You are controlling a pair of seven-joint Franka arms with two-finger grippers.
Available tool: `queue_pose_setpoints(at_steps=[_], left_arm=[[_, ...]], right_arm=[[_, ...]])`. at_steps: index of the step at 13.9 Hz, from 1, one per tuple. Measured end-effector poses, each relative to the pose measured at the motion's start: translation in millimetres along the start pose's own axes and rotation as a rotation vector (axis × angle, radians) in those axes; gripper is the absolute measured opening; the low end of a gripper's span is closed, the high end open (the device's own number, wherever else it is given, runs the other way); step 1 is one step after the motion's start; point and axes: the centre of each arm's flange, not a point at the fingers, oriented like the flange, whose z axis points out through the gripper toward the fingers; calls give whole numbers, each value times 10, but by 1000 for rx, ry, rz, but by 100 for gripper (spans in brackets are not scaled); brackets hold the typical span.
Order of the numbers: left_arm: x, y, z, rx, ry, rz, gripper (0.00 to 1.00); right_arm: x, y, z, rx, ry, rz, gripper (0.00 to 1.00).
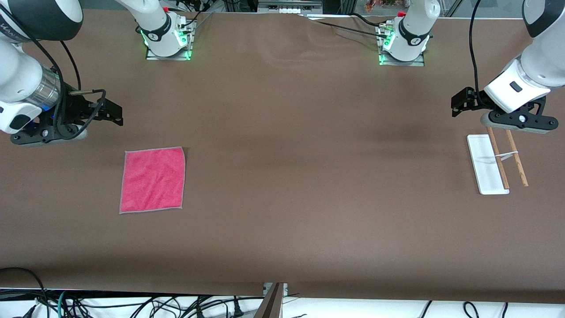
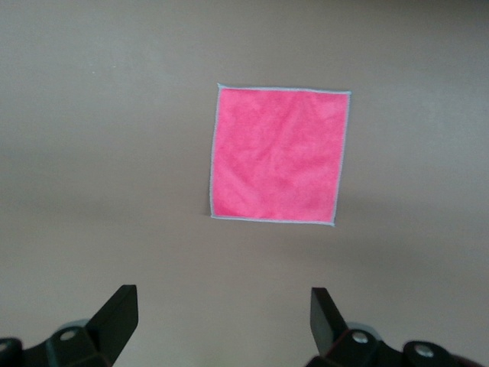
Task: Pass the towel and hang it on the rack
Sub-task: 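Move the right gripper over the pink towel's edge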
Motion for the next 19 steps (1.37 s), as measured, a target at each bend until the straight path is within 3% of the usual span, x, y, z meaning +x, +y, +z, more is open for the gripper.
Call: queue_pose_setpoints(at_steps=[6,11,15,19], left_arm=[[0,-5,0,0,0,-1,100],[0,-5,0,0,0,-1,100],[0,-5,0,0,0,-1,100],[0,-5,0,0,0,-1,100]], right_arm=[[11,-13,39,-35,-7,-9,100],[111,-534,906,-56,-130,-15,100],[193,-813,2018,-56,-81,-27,100],[2,-814,2680,-46,-12,-42,100]])
